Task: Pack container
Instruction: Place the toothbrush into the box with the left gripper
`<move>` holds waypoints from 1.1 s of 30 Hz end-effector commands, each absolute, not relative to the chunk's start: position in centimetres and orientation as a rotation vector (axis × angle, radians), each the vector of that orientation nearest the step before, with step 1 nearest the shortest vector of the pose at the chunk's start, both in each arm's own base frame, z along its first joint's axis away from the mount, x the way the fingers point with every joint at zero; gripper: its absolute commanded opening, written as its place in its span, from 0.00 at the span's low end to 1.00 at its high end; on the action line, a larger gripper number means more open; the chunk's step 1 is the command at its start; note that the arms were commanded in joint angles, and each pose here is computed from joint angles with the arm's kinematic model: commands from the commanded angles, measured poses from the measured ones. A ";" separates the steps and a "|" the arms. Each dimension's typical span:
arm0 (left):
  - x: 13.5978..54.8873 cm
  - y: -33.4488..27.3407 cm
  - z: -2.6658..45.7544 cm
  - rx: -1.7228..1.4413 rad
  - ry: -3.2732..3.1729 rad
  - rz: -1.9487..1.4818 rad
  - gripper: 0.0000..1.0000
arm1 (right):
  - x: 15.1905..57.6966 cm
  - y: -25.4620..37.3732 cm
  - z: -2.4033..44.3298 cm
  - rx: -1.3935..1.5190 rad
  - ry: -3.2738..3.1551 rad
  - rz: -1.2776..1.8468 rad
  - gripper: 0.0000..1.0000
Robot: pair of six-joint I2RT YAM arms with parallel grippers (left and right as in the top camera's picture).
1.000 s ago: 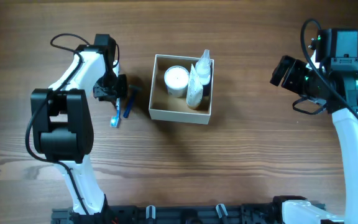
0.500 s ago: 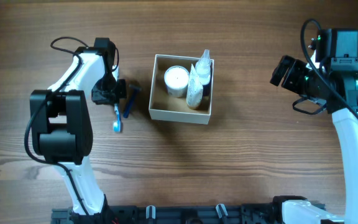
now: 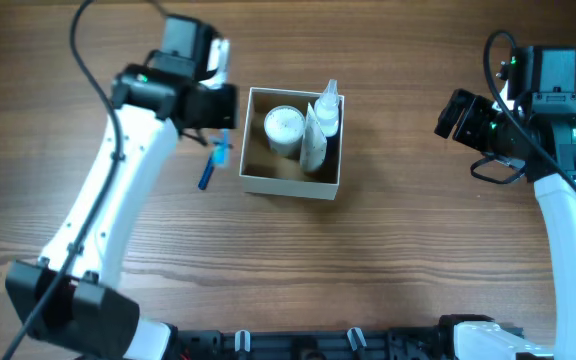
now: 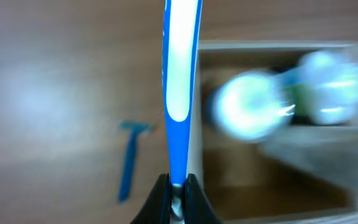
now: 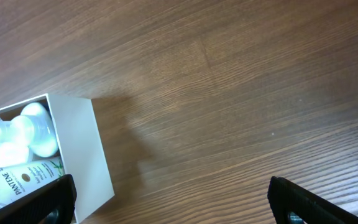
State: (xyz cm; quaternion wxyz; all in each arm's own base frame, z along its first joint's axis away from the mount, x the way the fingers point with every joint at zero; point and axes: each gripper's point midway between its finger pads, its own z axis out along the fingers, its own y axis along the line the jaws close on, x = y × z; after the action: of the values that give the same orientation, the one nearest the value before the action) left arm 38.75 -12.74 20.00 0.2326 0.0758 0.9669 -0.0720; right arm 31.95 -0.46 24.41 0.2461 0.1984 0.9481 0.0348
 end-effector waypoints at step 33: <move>38.1 -12.0 16.5 0.092 2.776 -0.062 0.56 | 32.1 -0.4 24.4 0.561 2.584 0.111 1.00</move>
State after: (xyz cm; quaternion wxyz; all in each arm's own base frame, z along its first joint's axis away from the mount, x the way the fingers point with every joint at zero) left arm 38.35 -14.26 15.94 0.1828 0.0625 0.9804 -0.0376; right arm 31.95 -0.46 24.41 0.2463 0.1984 0.9480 0.0348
